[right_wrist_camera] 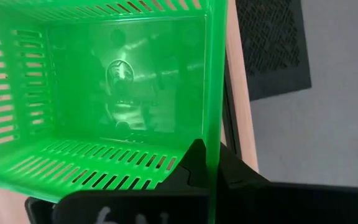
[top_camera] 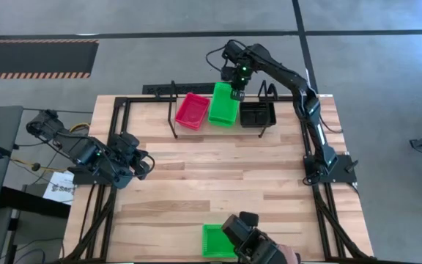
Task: Stack baskets on shelf by color
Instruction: Stack the left green bin on top of the other green bin on the shelf, then stack the green bin on top of the other green bins on the shelf
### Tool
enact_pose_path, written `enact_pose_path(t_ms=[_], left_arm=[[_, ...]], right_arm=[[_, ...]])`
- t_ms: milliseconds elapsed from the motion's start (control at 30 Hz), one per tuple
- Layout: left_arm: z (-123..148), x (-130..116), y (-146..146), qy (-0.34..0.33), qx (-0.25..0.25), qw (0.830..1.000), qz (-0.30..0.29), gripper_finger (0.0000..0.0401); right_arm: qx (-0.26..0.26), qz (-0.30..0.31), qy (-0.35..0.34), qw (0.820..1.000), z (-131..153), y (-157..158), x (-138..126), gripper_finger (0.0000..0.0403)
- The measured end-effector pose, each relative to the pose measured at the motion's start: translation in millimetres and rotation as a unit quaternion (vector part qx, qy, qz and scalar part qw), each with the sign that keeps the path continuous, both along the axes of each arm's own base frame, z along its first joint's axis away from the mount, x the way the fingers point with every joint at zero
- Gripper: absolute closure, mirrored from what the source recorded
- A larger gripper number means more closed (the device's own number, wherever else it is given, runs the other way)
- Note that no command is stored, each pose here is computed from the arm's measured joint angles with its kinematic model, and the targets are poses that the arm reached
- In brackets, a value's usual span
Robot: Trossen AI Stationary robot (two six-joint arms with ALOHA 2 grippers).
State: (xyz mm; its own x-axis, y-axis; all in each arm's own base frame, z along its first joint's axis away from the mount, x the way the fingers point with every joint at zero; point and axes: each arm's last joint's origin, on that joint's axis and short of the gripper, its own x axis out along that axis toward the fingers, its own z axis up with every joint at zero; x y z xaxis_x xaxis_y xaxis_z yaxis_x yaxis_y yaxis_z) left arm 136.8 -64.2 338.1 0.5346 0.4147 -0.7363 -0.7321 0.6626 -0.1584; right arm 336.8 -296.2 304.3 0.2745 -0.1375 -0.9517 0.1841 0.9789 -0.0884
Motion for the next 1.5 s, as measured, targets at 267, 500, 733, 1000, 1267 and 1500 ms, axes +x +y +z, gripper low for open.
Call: enact_pose_path(t_ms=[267, 500, 733, 1000, 1267, 1500], left_arm=[[0.0, 0.0, -0.1, 0.005, 0.007, 1.000, -0.010, 0.0399], [-0.2, -0.1, -0.4, 0.009, 0.000, 1.000, -0.012, 0.0399], [-0.4, -0.2, -0.6, 0.012, -0.005, 1.000, -0.014, 0.0399], [-0.4, -0.2, -0.6, 0.011, -0.006, 1.000, -0.012, 0.0399], [-0.4, -0.2, -0.6, 0.010, -0.007, 1.000, -0.011, 0.0399], [-0.4, -0.2, -0.6, 0.010, -0.006, 1.000, -0.011, 0.0399]], right_arm=[[0.021, 0.000, -0.019, 1.000, -2.3, -2.3, 0.6, 0.0400], [0.039, 0.013, -0.001, 0.999, -23.3, -4.7, 9.7, 0.0400], [0.046, 0.010, 0.013, 0.999, -33.1, -8.1, 10.5, 0.0393], [0.022, -0.013, 0.020, 0.999, -33.4, -8.3, 14.5, 0.0339], [-0.004, -0.023, 0.028, 0.999, -25.1, -4.2, 16.8, 0.0317], [0.009, -0.032, 0.034, 0.999, -6.0, 23.3, 18.9, 0.0316]])
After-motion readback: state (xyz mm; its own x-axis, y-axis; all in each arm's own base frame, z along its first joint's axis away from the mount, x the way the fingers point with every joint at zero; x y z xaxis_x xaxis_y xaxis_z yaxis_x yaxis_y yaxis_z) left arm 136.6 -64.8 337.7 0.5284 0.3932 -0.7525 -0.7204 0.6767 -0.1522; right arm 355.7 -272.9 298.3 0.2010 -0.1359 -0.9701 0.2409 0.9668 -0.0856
